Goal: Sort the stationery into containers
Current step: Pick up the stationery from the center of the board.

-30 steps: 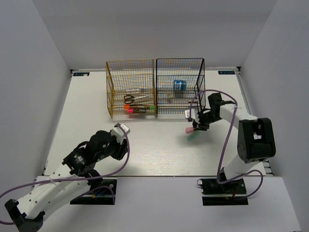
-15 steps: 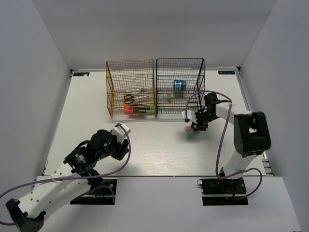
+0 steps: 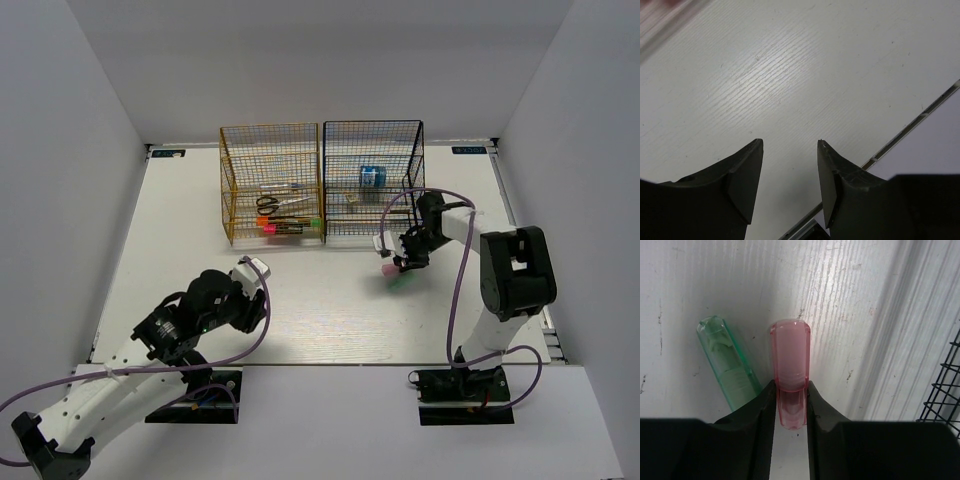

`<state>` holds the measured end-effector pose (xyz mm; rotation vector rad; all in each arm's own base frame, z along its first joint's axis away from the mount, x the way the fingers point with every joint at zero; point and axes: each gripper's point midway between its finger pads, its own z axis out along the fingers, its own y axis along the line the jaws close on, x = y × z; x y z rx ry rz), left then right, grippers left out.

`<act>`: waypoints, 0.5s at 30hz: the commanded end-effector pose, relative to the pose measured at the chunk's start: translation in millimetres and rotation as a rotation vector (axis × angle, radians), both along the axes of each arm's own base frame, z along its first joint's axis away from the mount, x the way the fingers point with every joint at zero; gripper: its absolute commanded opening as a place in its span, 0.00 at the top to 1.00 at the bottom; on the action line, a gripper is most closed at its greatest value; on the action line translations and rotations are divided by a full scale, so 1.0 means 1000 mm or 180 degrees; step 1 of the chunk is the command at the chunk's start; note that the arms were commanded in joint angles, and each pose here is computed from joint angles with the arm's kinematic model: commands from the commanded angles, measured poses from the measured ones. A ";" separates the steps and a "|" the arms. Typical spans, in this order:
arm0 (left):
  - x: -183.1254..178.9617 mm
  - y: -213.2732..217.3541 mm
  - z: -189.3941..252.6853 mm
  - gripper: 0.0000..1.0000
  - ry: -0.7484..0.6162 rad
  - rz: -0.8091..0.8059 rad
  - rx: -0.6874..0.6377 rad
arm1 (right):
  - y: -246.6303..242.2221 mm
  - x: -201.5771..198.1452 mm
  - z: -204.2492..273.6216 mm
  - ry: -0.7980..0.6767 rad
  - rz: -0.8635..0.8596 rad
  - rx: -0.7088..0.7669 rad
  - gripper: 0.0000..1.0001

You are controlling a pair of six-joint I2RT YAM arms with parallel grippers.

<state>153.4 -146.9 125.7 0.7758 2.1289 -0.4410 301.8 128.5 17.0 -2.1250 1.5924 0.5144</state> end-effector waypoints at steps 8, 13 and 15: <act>0.001 0.000 0.000 0.42 -0.0022 -0.0004 -0.0021 | 0.016 -0.033 0.043 0.0338 -0.0287 0.0299 1.00; 0.000 -0.001 -0.002 0.42 0.0012 -0.0013 -0.0007 | 0.036 -0.009 0.105 -0.0049 -0.0670 0.0760 1.00; 0.000 -0.001 -0.003 0.42 0.0021 -0.0012 -0.0003 | 0.041 -0.001 0.129 -0.0182 -0.0845 0.0925 1.00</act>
